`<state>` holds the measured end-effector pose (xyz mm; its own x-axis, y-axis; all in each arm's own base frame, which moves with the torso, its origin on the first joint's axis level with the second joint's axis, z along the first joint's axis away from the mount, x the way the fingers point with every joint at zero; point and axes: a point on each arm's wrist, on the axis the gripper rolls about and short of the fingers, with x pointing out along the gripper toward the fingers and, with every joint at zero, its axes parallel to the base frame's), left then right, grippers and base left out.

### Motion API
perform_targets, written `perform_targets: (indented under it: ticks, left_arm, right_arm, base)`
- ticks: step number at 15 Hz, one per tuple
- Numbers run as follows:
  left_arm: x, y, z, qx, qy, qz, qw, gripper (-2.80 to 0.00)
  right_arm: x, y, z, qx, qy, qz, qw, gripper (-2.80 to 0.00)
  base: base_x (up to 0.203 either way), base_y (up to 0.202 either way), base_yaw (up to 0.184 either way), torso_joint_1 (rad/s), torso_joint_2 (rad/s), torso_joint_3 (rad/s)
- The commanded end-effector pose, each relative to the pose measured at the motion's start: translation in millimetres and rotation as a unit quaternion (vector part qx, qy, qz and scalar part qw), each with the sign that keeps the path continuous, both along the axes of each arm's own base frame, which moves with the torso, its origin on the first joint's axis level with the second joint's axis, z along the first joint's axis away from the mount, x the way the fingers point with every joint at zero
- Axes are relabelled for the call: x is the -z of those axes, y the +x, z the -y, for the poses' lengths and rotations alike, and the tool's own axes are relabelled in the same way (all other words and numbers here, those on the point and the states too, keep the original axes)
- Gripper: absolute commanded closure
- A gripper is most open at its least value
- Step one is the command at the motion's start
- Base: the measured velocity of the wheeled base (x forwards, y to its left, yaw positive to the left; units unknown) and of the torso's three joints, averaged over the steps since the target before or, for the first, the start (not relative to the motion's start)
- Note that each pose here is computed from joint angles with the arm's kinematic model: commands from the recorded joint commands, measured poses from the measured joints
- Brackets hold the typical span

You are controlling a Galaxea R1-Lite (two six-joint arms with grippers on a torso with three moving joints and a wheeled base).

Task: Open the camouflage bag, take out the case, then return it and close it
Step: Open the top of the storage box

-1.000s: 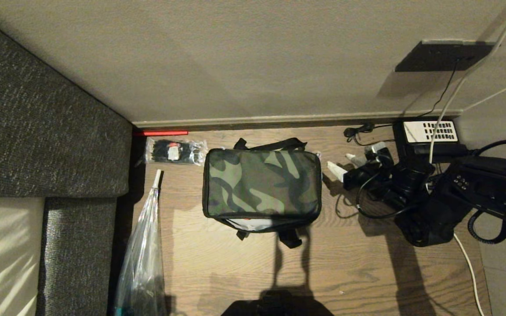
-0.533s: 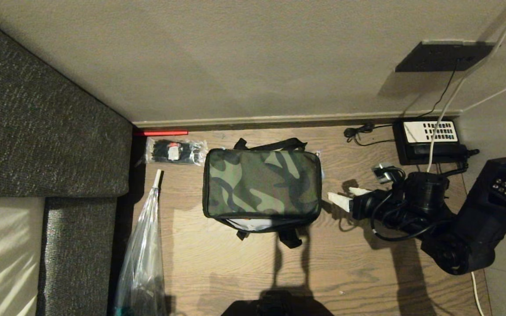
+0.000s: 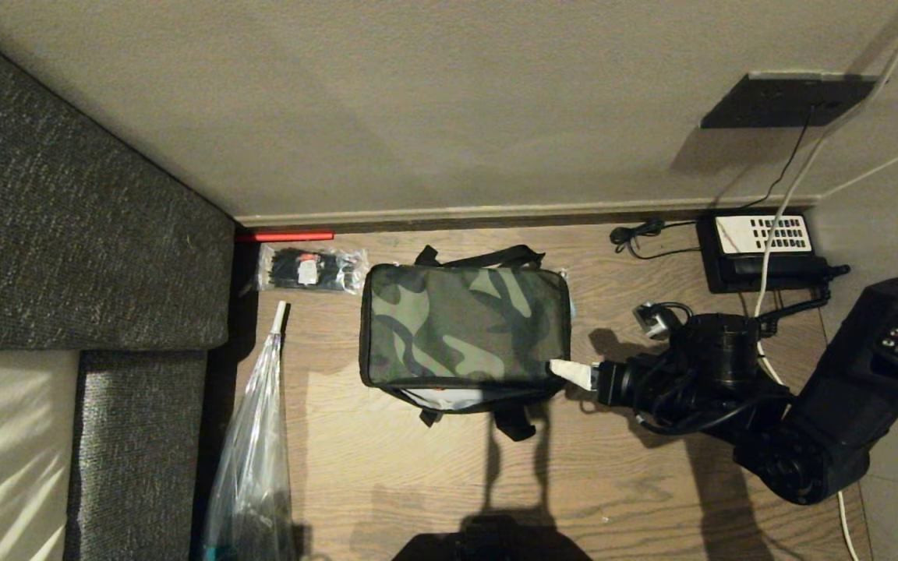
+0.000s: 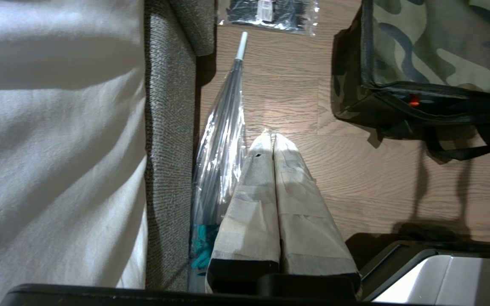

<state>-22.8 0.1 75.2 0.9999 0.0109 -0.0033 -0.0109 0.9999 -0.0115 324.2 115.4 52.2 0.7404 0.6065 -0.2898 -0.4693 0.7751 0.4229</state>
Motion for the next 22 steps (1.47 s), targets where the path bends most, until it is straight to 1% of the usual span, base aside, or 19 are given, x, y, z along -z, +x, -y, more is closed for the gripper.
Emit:
perform_targets:
  ticks: [1,2,3,4,8,11,13,14,15,16,17,18,19,20,21,22]
  left_arm:
    - [0.9,0.1,0.0,-0.001,0.0,-0.001,1.0,0.0]
    - [0.9,0.1,0.0,-0.001,0.0,-0.001,1.0,0.0]
    - [0.9,0.1,0.0,-0.001,0.0,-0.001,1.0,0.0]
    - [0.9,0.1,0.0,-0.001,0.0,-0.001,1.0,0.0]
    - [0.9,0.1,0.0,-0.001,0.0,-0.001,1.0,0.0]
    - [0.9,0.1,0.0,-0.001,0.0,-0.001,1.0,0.0]
    - [0.9,0.1,0.0,-0.001,0.0,-0.001,1.0,0.0]
    - [0.9,0.1,0.0,-0.001,0.0,-0.001,1.0,0.0]
    - [0.9,0.1,0.0,-0.001,0.0,-0.001,1.0,0.0]
    - [0.9,0.1,0.0,-0.001,0.0,-0.001,1.0,0.0]
    - [0.9,0.1,0.0,-0.001,0.0,-0.001,1.0,0.0]
    - [0.9,0.1,0.0,-0.001,0.0,-0.001,1.0,0.0]
    - [0.9,0.1,0.0,-0.001,0.0,-0.001,1.0,0.0]
    - [0.9,0.1,0.0,-0.001,0.0,-0.001,1.0,0.0]
    - [0.9,0.1,0.0,-0.001,0.0,-0.001,1.0,0.0]
    - [0.9,0.1,0.0,-0.001,0.0,-0.001,1.0,0.0]
  right_arm:
    - [0.0,1.2,-11.4,-0.011,0.006,0.001,1.0,-2.8]
    - [-0.6,1.8,-14.7,-0.01,0.012,0.0,1.0,-2.8]
    - [-4.8,4.2,-25.5,-0.016,0.028,0.001,0.999,-2.8]
    - [-4.4,4.8,-30.1,-0.02,0.032,-0.001,0.999,-2.8]
    - [1.4,10.8,-38.1,-0.026,0.031,-0.005,0.999,-2.8]
    - [2.6,14.2,-38.9,-0.025,0.03,-0.006,0.999,-2.8]
    - [-3.0,15.4,-39.4,-0.025,0.035,-0.004,0.999,-2.8]
    - [-7.4,16.2,-39.8,-0.023,0.043,-0.011,0.999,-2.8]
    - [-18.5,17.5,-40.4,-0.016,0.069,-0.015,0.997,-2.8]
    - [-35.2,18.1,-40.7,-0.01,0.108,-0.021,0.994,-2.8]
    - [-49.0,18.4,-40.9,-0.007,0.135,-0.026,0.99,-2.8]
    - [-51.4,18.7,-41.1,-0.006,0.14,-0.03,0.99,-2.8]
    - [-62.1,17.8,-40.7,-0.005,0.151,-0.03,0.988,-2.8]
    - [-78.7,16.9,-40.4,-0.002,0.178,-0.033,0.983,-2.8]
    - [-91.4,19.6,-41.5,0.003,0.213,-0.043,0.976,-2.8]
    - [-101.2,21.3,-42.2,0.006,0.237,-0.051,0.97,-2.8]
  base:
    - [0.0,0.0,0.0,0.0,0.0,0.0]
    - [0.0,0.0,0.0,0.0,0.0,0.0]
    - [0.0,0.0,0.0,0.0,0.0,0.0]
    - [0.0,0.0,0.0,0.0,0.0,0.0]
    - [0.0,0.0,0.0,0.0,0.0,0.0]
    - [0.0,0.0,0.0,0.0,0.0,0.0]
    - [0.0,0.0,0.0,0.0,0.0,0.0]
    - [0.0,0.0,0.0,0.0,0.0,0.0]
    - [0.0,0.0,0.0,0.0,0.0,0.0]
    - [0.0,0.0,0.0,0.0,0.0,0.0]
    - [0.0,0.0,0.0,0.0,0.0,0.0]
    - [0.0,0.0,0.0,0.0,0.0,0.0]
    - [0.0,0.0,0.0,0.0,0.0,0.0]
    - [0.0,0.0,0.0,0.0,0.0,0.0]
    - [0.0,0.0,0.0,0.0,0.0,0.0]
    - [0.0,0.0,0.0,0.0,0.0,0.0]
